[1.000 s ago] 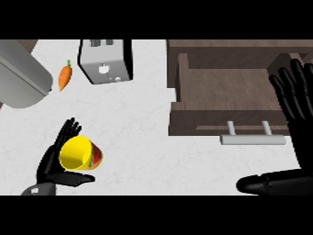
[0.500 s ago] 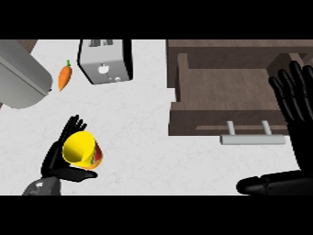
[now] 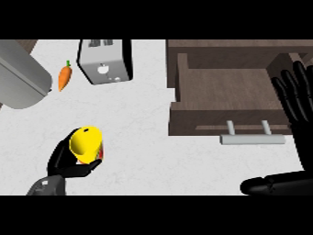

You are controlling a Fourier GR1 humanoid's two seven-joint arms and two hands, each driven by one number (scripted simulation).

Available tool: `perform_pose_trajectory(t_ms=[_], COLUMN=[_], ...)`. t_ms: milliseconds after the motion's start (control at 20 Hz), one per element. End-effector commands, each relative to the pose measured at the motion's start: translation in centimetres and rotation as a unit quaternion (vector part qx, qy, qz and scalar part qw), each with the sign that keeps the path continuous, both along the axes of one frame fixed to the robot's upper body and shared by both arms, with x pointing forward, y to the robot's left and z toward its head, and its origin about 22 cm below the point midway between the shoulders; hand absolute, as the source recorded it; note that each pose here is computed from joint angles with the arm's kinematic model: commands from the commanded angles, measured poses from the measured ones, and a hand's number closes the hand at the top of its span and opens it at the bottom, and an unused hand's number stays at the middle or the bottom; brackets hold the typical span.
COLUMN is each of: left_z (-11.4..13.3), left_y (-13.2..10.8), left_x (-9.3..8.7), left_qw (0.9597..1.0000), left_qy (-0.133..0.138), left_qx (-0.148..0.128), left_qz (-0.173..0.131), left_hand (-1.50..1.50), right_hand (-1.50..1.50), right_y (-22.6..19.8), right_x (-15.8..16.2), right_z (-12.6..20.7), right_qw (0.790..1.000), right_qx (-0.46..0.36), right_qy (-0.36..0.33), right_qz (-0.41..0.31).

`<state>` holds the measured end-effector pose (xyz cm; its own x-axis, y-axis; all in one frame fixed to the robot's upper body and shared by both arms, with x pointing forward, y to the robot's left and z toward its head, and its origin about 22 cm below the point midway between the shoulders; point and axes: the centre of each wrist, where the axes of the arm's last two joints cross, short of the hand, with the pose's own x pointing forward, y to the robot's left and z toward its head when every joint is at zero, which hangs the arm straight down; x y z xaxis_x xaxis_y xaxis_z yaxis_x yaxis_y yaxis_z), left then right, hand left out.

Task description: Pick up the cup, place it into the drawer and close the drawer

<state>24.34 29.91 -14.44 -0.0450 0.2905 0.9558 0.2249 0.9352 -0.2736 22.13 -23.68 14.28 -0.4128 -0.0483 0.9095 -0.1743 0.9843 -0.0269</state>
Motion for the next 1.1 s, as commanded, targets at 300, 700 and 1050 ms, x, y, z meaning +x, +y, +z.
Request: perform_pose_trajectory(t_ms=[300, 700, 1050], left_z=[1.3, 1.6, 6.4], left_y=[0.1, -0.6, -1.0], left_x=[1.8, 1.7, 4.3], left_qw=[0.9936, 0.9723, 0.9715], left_qy=[-0.109, -0.137, -0.193], left_qx=[-0.03, -0.004, -0.039], left_qz=[0.004, 0.189, 0.132], left_hand=[1.5, 1.5, 1.5], right_hand=[-1.5, -1.5, -1.5], right_y=[0.5, 0.0, 0.5], right_x=[-1.7, -0.1, -0.6], right_z=[0.7, -0.2, 0.9], right_qw=[1.0, 1.0, 1.0], right_qx=[0.001, -0.002, 0.002], right_qy=[-0.009, -0.003, -0.001], right_qz=[-0.002, -0.007, -0.006])
